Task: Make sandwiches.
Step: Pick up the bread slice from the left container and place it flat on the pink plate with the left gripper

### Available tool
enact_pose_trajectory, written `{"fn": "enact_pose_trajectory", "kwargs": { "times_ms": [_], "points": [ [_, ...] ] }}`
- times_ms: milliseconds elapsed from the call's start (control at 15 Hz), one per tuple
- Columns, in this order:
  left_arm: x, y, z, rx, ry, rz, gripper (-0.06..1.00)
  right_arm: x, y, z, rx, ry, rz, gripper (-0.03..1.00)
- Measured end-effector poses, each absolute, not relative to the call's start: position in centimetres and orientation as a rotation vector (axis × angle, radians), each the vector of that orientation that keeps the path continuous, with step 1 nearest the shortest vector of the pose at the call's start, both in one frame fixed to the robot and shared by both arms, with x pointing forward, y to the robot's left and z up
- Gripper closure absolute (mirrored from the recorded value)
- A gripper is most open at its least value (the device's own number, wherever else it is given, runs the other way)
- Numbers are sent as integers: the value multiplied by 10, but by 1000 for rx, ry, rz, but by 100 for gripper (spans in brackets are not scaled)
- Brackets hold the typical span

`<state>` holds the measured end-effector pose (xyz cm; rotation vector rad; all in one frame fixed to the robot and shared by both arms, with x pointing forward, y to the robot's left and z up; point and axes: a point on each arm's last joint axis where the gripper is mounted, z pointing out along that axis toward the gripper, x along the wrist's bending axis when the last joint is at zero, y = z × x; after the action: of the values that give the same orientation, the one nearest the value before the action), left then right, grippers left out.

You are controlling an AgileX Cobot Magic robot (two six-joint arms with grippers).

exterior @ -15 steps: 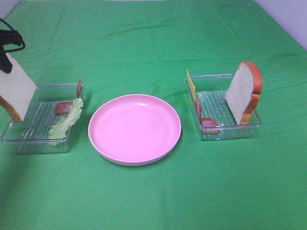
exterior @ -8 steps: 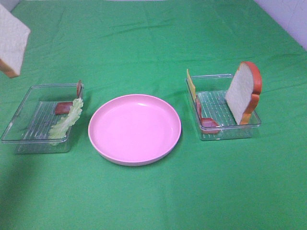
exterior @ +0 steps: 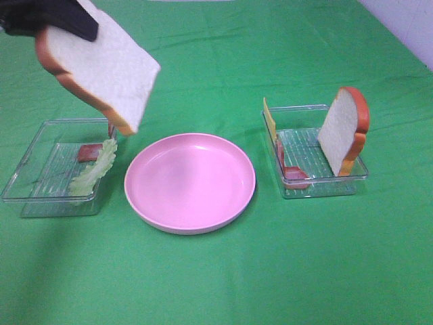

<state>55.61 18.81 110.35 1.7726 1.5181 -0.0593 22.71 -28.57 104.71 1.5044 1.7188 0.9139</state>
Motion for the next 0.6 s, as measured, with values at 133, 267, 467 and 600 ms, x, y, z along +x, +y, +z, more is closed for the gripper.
{"fn": "enact_pose_trajectory", "kwargs": {
  "times_ms": [133, 267, 467, 600],
  "points": [
    [573, 151, 1060, 1814, 1544, -179, 72, 227, -286, 1047, 1504, 1719, 914, 17],
    [580, 133, 1037, 1816, 1567, -233, 73, 227, -286, 1047, 1504, 1719, 914, 17],
    [590, 107, 1000, 1816, 1605, -240, 73, 227, -286, 1047, 1504, 1719, 914, 17],
    [595, 95, 975, 1802, 1645, -234, 73, 227, -286, 1047, 1504, 1719, 914, 17]
  ]
}}
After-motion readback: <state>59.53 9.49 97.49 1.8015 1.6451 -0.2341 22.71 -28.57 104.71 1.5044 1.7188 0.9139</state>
